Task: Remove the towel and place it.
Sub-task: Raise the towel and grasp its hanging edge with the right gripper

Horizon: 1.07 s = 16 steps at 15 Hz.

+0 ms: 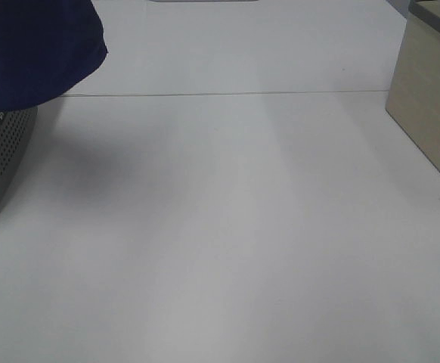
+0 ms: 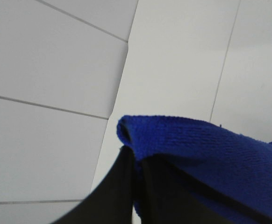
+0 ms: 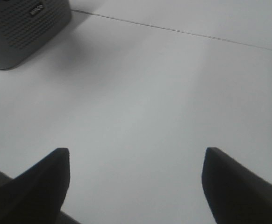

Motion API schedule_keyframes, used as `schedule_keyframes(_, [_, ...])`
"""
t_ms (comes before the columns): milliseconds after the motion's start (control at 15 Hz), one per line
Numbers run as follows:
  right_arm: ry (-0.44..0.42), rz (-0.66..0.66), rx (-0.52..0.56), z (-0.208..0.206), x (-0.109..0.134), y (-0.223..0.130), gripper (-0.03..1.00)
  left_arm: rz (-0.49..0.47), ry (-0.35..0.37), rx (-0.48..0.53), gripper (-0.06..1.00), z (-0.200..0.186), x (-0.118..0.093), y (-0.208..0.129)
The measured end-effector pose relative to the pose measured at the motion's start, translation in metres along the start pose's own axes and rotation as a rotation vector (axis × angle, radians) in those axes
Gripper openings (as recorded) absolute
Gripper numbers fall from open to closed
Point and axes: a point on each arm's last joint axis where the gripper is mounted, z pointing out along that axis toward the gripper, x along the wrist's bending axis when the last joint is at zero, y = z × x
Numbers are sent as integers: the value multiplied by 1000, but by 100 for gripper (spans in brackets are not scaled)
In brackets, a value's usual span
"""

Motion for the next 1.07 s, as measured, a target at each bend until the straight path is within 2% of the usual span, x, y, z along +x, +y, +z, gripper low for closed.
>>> schedule_keyframes(267, [212,-108,-37,40,-14,28,76,83,-77,-137,1,-4,-26,43])
schedule_keyframes(400, [314,-132,-114,67,-27,42,76,111,-102,-184,1,-7,-35,56])
schedule_keyframes(667, [509,-121,-267,114,-51,63,76,126,-117,-212,1,-9,-41,64])
schedule_keyframes(800, [636,-93,-289,151,-72,71,76,123,-122,-218,1,-10,-42,65])
schedule_keyframes(1000, [673,-64,-273,180,-88,80,76,121,-123,-221,1,-10,-42,65])
schedule_keyframes(1067, [706,-72,-262,191,-85,84,76,121,-123,-221,1,-10,-42,65])
